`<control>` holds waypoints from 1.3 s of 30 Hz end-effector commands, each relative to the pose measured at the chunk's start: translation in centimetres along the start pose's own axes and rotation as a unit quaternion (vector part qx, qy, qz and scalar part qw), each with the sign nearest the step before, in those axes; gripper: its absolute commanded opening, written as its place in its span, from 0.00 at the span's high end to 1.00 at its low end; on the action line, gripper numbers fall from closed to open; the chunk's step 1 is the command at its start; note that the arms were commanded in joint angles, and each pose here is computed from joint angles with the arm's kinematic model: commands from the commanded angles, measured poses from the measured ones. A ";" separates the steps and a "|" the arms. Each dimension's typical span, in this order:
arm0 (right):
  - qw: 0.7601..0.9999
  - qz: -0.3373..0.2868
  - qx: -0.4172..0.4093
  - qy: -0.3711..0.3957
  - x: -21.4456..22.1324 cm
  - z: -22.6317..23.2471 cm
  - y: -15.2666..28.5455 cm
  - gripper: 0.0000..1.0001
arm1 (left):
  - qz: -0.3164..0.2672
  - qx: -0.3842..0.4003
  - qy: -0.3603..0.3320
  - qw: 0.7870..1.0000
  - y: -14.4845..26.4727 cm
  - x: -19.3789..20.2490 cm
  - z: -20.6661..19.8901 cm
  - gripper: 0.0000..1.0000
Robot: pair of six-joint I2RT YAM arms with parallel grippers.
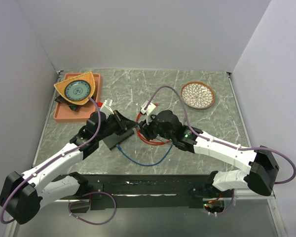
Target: Insert the plug into the switch port
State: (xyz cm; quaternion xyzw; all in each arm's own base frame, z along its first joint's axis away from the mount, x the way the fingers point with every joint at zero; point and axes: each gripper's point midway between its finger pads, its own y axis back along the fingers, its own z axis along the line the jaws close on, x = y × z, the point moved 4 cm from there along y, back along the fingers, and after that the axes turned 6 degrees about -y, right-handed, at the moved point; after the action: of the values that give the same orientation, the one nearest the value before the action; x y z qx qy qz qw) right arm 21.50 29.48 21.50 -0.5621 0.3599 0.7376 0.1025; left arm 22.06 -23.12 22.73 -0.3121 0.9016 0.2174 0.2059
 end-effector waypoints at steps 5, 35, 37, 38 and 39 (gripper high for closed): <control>0.998 -0.062 -0.023 -0.002 -3.2 1.0 -0.1 0.58 | -0.005 0.044 -0.002 0.999 0.3 -0.9 -2.5 0.99; 0.999 -0.049 -0.018 0.002 -1.7 0.7 0.7 1.00 | -0.056 -0.015 -0.047 0.997 0.0 -2.9 -1.5 0.24; 0.999 -0.046 -0.013 0.001 -1.5 0.5 0.8 1.00 | -0.071 -0.040 -0.057 0.995 0.0 -3.7 -1.0 0.19; 0.999 -0.046 -0.014 0.002 -1.5 0.5 1.0 1.00 | -0.078 -0.045 -0.070 0.994 0.1 -4.2 -1.4 0.18; 0.999 -0.046 -0.013 0.001 -1.4 0.4 1.1 1.00 | -0.083 -0.068 -0.074 0.992 0.1 -4.5 -0.8 0.16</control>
State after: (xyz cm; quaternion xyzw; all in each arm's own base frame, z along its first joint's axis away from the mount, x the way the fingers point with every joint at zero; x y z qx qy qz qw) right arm 21.04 29.99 21.74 -0.5721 0.3344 0.7420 0.1015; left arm 23.40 -22.40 23.64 -0.3429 0.8757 0.2482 0.2325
